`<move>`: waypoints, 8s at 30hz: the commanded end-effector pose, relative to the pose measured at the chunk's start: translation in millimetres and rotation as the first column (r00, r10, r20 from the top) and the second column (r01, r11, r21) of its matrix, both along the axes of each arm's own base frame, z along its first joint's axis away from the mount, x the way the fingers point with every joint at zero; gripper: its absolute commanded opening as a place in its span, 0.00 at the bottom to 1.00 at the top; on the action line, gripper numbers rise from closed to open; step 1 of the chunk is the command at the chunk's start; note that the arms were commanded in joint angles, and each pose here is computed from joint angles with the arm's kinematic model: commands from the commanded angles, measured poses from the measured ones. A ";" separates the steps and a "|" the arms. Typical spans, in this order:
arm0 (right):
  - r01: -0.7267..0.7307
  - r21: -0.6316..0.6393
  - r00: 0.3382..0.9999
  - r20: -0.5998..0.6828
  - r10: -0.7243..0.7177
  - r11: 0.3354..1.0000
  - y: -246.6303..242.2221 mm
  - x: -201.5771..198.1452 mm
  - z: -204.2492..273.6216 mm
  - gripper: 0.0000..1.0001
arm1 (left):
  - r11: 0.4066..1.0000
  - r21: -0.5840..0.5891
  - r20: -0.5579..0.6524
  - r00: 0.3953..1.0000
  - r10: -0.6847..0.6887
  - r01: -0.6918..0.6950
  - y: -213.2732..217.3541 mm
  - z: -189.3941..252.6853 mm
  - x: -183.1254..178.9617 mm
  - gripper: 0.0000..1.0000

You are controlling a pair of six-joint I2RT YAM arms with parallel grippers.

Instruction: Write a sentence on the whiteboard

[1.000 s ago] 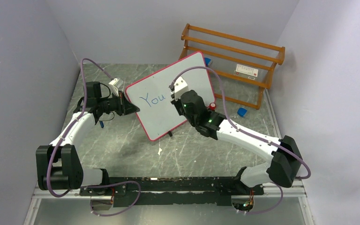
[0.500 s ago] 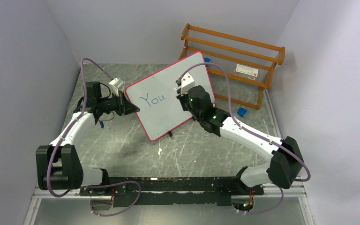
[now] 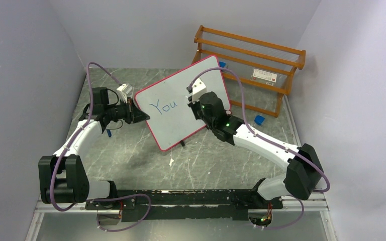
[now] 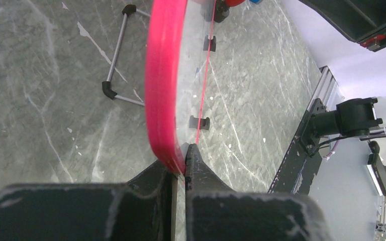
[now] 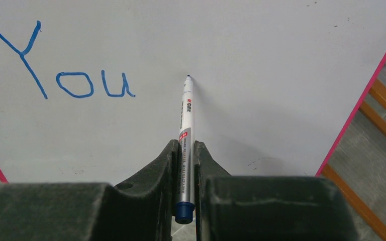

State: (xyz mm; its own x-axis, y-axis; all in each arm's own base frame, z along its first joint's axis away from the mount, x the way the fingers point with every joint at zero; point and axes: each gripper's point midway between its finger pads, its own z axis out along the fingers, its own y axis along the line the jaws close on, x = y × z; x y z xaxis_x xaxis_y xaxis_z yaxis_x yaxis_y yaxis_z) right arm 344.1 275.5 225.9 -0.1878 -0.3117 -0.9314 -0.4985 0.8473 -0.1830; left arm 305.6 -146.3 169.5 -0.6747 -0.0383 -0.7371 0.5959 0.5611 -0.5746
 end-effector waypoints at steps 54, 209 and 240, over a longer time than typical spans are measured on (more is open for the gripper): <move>-0.061 -0.069 0.997 -0.060 0.056 0.996 2.2 -16.8 -26.8 0.00 | 0.991 0.130 0.004 0.999 0.032 -0.032 7.0 -29.0 7.0 0.05; -0.008 -0.070 1.000 0.029 0.010 0.998 -8.0 -2.7 -28.0 0.00 | 0.964 0.218 0.029 0.988 0.153 -0.155 54.7 -17.0 29.0 0.05; 0.016 0.003 0.992 0.127 -0.017 1.000 7.4 21.1 5.4 0.00 | 0.966 0.211 0.027 0.989 0.146 -0.149 53.4 -17.0 28.3 0.05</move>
State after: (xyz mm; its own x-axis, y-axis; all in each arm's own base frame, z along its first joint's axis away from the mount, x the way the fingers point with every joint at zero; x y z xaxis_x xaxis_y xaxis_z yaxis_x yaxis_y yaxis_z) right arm 356.8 276.3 213.0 -0.1154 -0.3427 -0.9323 -0.4683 0.8466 -0.2532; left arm 314.9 -121.0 171.3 -0.7082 -0.0251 -0.7055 0.5351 0.6328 -0.5597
